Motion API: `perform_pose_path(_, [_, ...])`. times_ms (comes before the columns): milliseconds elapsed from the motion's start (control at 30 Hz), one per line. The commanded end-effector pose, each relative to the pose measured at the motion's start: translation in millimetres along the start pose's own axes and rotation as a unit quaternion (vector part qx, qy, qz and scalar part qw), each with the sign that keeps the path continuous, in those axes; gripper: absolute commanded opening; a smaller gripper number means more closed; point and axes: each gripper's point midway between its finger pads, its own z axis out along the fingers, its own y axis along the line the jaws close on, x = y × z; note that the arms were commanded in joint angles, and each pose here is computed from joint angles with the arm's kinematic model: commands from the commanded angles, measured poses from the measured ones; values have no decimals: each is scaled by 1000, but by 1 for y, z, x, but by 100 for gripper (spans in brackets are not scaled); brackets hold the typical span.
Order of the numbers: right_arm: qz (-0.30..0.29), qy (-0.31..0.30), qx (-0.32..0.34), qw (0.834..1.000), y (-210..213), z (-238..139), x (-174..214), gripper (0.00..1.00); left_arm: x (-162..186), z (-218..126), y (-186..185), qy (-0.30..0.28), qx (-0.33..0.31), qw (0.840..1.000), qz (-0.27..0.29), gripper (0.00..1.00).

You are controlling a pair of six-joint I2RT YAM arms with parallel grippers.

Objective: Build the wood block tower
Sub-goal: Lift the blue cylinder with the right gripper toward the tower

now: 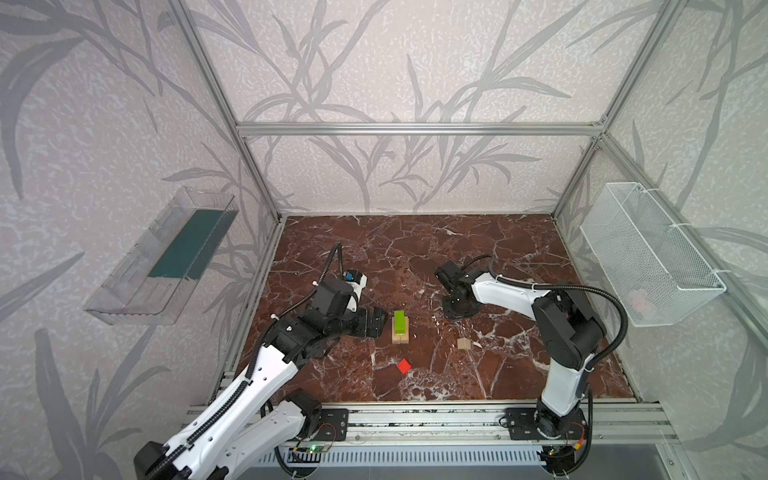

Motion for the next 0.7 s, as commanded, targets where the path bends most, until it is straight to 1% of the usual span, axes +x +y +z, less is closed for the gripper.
perform_pose_path(0, [-14,-8,-10,1000,2,-22,3,28,3,2,-4,6,15,1000,6,100])
perform_pose_path(167, [-42,-28,-23,998,14,-48,3,27,3,0,-4,6,15,1000,6,100])
perform_pose_path(267, [-56,-29,-25,998,19,-59,5,27,3,-2,0,0,6,1000,5,100])
perform_pose_path(300, [-64,-40,-37,996,25,-72,4,27,2,-4,1,-4,2,1000,5,100])
perform_pose_path(400, [-91,-52,-49,993,37,-92,6,27,1,-7,4,-11,-6,1000,5,100])
perform_pose_path(500, [-110,-56,-61,990,51,-110,9,26,0,-10,7,-15,-16,1000,3,100])
perform_pose_path(667, [-161,-60,-90,981,86,-135,19,26,-3,-13,13,-22,-32,999,-2,100])
